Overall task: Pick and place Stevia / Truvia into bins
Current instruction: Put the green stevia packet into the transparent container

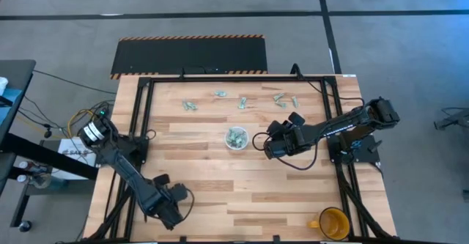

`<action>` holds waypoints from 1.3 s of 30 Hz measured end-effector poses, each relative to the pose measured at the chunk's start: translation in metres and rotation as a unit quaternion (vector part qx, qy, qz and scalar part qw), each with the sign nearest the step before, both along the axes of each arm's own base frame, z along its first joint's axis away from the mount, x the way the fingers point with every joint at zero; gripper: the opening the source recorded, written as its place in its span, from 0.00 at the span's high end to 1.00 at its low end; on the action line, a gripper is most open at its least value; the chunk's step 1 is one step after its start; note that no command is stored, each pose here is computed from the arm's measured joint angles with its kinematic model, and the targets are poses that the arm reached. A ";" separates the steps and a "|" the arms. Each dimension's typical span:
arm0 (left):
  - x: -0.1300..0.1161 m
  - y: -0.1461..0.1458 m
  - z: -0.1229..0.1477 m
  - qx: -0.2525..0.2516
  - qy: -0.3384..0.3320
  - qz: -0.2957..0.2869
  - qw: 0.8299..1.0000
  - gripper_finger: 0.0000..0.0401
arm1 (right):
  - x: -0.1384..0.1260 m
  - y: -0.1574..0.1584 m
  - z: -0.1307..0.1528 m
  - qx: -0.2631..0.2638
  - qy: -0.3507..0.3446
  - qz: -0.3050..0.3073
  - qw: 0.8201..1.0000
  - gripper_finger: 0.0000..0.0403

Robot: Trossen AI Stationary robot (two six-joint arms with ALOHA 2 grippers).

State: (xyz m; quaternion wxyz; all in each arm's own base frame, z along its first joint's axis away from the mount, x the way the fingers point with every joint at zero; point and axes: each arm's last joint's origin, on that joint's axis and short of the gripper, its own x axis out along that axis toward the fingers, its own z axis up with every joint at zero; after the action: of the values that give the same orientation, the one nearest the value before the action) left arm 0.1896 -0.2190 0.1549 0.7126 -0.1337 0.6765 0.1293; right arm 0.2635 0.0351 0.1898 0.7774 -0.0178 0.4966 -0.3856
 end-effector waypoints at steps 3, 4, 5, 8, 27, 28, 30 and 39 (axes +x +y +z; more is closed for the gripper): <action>0.008 0.006 0.016 0.003 -0.045 -0.001 0.999 0.98 | 0.000 0.000 0.000 -0.001 0.000 0.000 1.000 0.67; 0.011 0.009 0.020 0.009 -0.062 -0.005 0.998 0.98 | 0.000 0.000 0.000 -0.001 0.000 0.000 1.000 0.67; 0.014 0.013 0.027 0.017 -0.083 -0.009 0.996 0.99 | 0.000 0.000 0.000 -0.001 0.000 0.000 1.000 0.67; 0.026 0.031 0.046 0.066 -0.163 -0.014 0.984 0.99 | 0.000 0.000 0.000 -0.003 0.000 0.000 1.000 0.67; 0.134 0.213 0.090 0.135 -0.366 -0.039 0.920 0.99 | -0.001 -0.011 0.001 -0.026 -0.004 -0.036 0.999 0.67; 0.137 0.217 0.090 0.124 -0.375 -0.041 0.918 0.99 | -0.001 -0.013 0.001 -0.027 -0.001 -0.037 0.999 0.67; 0.145 0.224 0.088 0.099 -0.399 -0.044 0.911 0.99 | -0.001 -0.014 0.001 -0.029 0.005 -0.031 0.999 0.67; 0.163 0.241 0.047 0.074 -0.357 -0.047 0.930 1.00 | 0.002 -0.004 0.001 -0.030 -0.004 0.001 1.000 0.67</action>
State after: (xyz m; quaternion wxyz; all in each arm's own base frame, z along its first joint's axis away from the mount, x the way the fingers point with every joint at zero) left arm 0.3525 0.0221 0.2019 0.9203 -0.0856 0.3711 0.0893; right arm 0.2653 0.0307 0.1911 0.7788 -0.0396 0.4818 -0.3997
